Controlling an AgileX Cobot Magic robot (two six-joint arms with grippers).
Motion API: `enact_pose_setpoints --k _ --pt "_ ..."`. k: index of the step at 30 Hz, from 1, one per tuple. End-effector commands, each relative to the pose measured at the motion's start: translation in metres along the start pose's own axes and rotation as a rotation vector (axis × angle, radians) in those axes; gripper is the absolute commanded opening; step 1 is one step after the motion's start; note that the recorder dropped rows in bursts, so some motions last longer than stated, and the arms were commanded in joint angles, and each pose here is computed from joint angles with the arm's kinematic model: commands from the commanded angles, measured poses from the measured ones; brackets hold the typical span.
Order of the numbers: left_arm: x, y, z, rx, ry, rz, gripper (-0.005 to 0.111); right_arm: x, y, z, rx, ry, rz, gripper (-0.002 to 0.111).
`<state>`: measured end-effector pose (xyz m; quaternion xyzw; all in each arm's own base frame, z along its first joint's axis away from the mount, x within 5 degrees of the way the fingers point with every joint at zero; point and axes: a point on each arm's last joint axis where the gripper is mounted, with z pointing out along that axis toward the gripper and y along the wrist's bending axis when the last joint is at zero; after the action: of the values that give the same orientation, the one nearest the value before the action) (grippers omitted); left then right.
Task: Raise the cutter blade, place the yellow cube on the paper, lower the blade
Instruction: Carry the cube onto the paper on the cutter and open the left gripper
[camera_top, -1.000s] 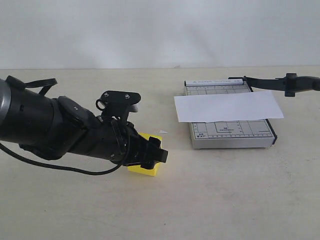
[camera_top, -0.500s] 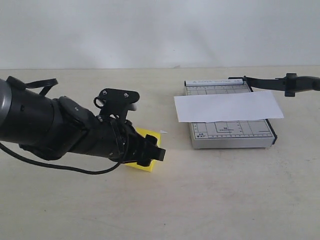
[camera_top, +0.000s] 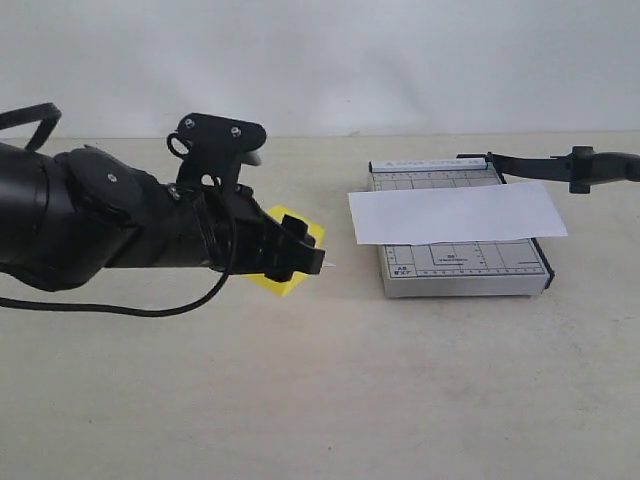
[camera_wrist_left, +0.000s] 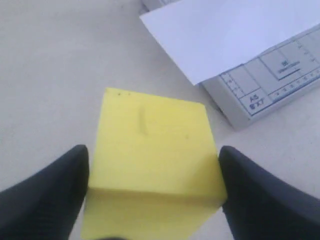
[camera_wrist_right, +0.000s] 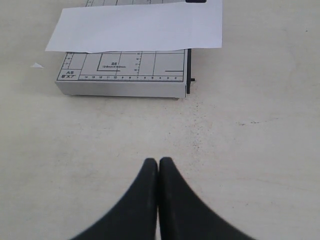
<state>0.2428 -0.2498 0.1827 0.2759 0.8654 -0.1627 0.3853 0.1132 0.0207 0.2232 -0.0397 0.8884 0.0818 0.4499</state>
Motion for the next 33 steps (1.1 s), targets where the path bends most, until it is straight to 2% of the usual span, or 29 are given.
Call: enact_pose_setpoints --k 1,3,5,6,8,13,15,19,24,33 --pt "-0.011 0.003 -0.011 -0.028 -0.062 0.006 0.004 -0.002 0.0 0.0 0.0 -0.011 -0.001 0.0" --pt "-0.019 0.001 -0.012 -0.012 -0.08 0.003 0.004 -0.002 0.0 0.0 0.0 -0.011 -0.001 0.0" --pt "-0.04 -0.005 -0.015 0.031 -0.126 -0.001 0.004 -0.002 0.0 0.0 0.0 -0.011 -0.001 0.0" --pt "-0.058 -0.01 -0.018 0.057 -0.17 -0.003 0.004 -0.002 0.0 0.0 0.0 -0.011 -0.001 0.0" --pt "-0.081 -0.019 -0.011 0.114 -0.202 0.032 0.004 -0.002 0.0 0.0 0.0 -0.011 -0.001 0.0" --pt "-0.12 -0.045 0.047 0.26 -0.198 0.107 0.004 -0.002 0.0 0.0 0.0 -0.011 -0.001 0.0" --pt "-0.124 -0.052 0.079 0.295 -0.184 0.114 0.004 -0.002 0.0 0.0 0.0 -0.011 -0.001 0.0" --pt "-0.123 -0.062 0.115 0.376 -0.149 0.139 0.004 -0.003 0.0 0.0 0.001 -0.015 -0.001 0.0" --pt "-0.11 -0.065 0.153 0.393 -0.121 0.145 0.004 -0.002 0.0 0.0 -0.001 -0.006 -0.001 0.0" --pt "-0.089 -0.063 0.185 0.371 -0.091 0.158 0.004 -0.002 0.0 0.0 -0.001 -0.006 -0.001 0.0"
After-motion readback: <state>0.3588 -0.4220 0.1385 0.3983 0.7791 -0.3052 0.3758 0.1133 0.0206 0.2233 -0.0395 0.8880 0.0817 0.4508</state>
